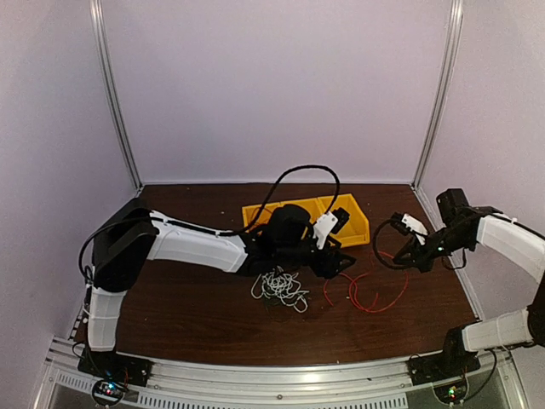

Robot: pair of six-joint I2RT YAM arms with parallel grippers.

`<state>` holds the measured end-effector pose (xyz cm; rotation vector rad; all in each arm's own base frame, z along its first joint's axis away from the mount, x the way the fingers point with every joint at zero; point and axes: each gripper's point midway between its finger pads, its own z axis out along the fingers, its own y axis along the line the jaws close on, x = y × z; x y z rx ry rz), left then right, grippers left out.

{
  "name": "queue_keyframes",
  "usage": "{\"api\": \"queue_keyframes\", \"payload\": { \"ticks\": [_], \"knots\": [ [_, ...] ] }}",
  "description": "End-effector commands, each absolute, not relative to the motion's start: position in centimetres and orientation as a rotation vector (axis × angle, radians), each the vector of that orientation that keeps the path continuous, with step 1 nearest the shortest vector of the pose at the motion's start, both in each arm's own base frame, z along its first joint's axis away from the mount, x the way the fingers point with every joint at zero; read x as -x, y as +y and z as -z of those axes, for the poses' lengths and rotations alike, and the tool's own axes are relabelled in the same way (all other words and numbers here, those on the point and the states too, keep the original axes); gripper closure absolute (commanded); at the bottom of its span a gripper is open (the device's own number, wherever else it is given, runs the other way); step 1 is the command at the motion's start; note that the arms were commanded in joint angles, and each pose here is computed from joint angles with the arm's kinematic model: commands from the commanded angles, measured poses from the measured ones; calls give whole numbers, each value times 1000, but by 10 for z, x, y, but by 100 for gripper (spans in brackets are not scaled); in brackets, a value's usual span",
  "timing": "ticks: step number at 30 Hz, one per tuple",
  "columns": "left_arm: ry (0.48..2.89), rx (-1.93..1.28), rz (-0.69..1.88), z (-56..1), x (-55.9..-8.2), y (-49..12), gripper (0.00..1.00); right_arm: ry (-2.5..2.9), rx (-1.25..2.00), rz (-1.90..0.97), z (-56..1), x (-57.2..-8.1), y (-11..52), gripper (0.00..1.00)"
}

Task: Untangle the cables
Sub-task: Place the untangled cable at the center of the board.

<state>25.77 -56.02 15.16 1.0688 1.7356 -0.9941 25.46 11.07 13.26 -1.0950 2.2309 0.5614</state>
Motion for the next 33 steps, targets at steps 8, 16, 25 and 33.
{"api": "queue_keyframes", "payload": {
  "ticks": [8, 16, 25, 33],
  "knots": [
    [2005, -856, 928, -134, -288, -556, 33, 2316, 966, -324, -117, -281, 80, 62],
    [2064, -850, 1000, -119, -273, -549, 34, 2234, 846, -100, -165, -289, 58, 47],
    [2133, -800, 1024, -107, -270, -546, 37, 2172, 1025, -192, -166, -260, 88, 51],
    [2132, -716, 964, -119, -275, -524, 36, 2122, 1293, -332, -140, -240, 129, 56]
  ]
}}
